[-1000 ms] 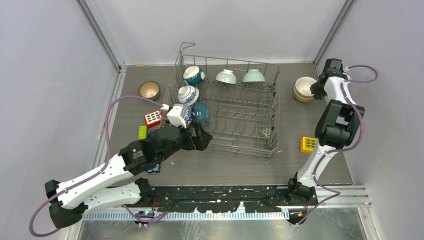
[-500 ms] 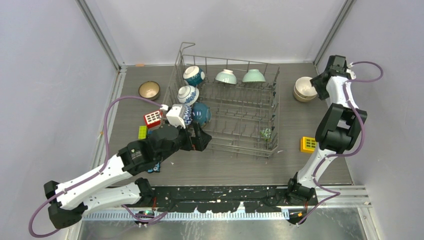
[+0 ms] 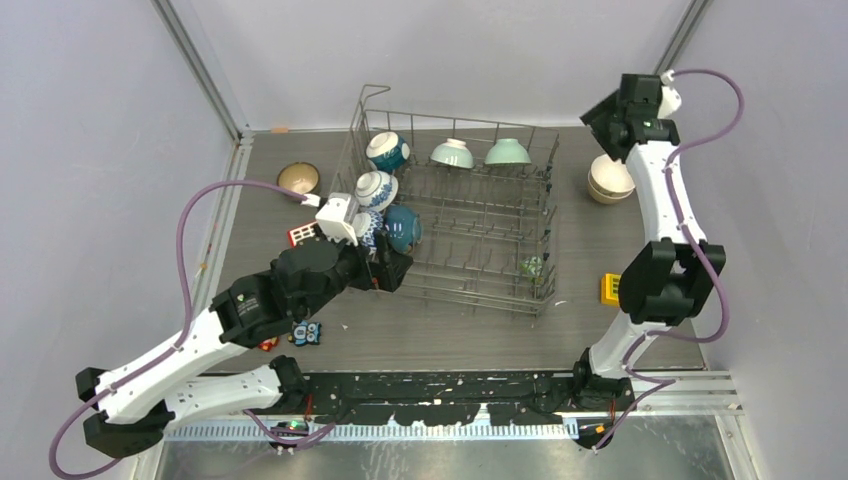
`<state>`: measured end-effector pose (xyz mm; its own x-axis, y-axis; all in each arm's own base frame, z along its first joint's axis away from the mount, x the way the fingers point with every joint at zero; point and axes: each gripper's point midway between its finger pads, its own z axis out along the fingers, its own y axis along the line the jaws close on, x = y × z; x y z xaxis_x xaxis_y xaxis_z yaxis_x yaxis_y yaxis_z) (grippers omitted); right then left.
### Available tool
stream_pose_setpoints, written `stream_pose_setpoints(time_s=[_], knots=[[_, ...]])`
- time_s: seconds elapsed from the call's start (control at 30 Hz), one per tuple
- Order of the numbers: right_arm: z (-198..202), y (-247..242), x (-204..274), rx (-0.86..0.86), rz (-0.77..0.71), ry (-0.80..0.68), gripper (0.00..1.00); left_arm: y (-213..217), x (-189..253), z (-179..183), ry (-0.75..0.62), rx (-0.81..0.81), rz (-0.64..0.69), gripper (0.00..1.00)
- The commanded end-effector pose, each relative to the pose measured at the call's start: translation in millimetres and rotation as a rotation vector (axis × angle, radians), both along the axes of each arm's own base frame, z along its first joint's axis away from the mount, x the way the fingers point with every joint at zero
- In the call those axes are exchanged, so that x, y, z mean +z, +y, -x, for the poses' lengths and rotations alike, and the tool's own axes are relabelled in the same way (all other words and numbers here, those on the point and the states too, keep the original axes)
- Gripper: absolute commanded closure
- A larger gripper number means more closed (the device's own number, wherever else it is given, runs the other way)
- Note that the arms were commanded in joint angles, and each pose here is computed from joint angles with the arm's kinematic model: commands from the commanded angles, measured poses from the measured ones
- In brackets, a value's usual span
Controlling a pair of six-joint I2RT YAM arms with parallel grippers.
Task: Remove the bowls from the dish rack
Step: Pick up the bowl from the dish rack.
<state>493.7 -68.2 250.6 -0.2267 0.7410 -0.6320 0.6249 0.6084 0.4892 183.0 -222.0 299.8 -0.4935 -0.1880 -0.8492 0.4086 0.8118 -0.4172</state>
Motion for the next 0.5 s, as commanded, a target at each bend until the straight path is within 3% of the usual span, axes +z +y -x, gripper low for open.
stream_pose_setpoints(time_s=[0.0,0.23,0.47], knots=[[19,49,100,0.118,0.073,-0.222,0.31,16,18,-5,-0.067,0.034,-0.038,0.0],[77,114,156,0.316,0.095,-0.459,0.32,17,14,-6,-0.063,0.042,-0.057,0.0],[151,197,158,0.617,0.078,-0.521,0.32,19,15,-8,-0.073,0.049,-0.081,0.0]])
